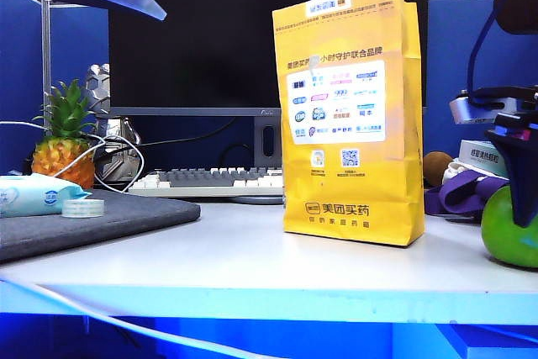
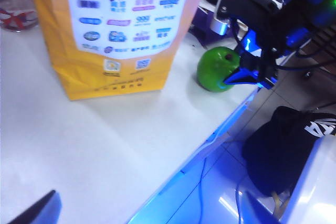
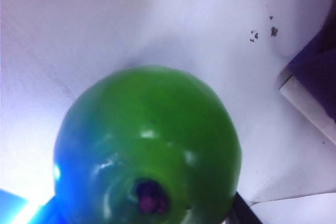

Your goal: Pick up the green apple and throw it into the yellow paper bag.

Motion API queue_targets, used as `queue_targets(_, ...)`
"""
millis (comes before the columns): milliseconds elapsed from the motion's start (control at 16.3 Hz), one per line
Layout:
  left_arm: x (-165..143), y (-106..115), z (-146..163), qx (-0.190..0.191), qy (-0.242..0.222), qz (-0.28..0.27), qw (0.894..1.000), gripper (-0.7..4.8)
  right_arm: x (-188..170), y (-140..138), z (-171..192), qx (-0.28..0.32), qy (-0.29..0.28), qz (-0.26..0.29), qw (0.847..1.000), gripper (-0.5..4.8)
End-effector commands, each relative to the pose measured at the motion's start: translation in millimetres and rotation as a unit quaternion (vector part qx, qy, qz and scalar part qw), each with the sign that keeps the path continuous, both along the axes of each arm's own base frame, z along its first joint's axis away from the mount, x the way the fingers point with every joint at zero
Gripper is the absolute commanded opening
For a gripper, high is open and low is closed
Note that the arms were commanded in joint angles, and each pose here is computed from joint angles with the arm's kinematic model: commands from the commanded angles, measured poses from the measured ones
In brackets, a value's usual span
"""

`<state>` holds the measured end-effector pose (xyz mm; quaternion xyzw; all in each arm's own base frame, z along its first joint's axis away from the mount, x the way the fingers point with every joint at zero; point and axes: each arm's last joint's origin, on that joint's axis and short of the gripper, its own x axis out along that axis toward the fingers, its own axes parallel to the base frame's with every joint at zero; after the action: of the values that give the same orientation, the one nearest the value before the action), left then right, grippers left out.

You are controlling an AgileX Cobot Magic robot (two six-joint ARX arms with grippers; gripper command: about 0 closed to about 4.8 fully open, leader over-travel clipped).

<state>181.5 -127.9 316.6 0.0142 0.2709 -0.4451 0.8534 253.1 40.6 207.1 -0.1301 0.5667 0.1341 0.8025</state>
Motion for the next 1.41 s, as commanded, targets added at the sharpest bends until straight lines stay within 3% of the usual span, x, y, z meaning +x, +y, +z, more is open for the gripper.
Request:
queue_targets(61,0.0,-0.2,2.4,-0.005,-0.007,-0.001,1.0,4.79,1.9,0.4,2.0,0.001,-0.012,0.0,1.0,1.33)
queue_targets(184,-0.2,-0.3,2.5,-0.007,-0.007,-0.006,1.0,4.79,2.7,0.8,2.5,0.003,-0.016,0.007,1.0,0.87)
queue_targets(428,-0.6,-0.6,2.6,-0.01,-0.005,-0.014,1.0,4.79,4.7,-6.3,18.7,0.002,-0.022,-0.002,1.0,0.8)
queue_targets(918,1.9,-1.8,7.1,-0.022,-0.031,-0.01,0.999,4.79,-12.5,-17.7,149.0,0.036,-0.185,-0.007,0.982,0.81)
queue_targets(1101,3.6,-2.2,9.8,-0.026,-0.048,0.0,0.998,4.79,-32.0,-12.4,208.9,0.166,-0.271,0.042,0.947,0.81)
queue_targets(1162,4.6,-2.5,11.7,-0.031,-0.059,0.005,0.998,4.79,-37.4,-9.6,230.1,0.213,-0.3,0.069,0.927,0.81)
queue_targets(1407,6.5,-3.3,16.4,-0.043,-0.082,0.01,0.996,4.79,-37.2,5.9,261.1,0.279,-0.374,0.153,0.871,0.81)
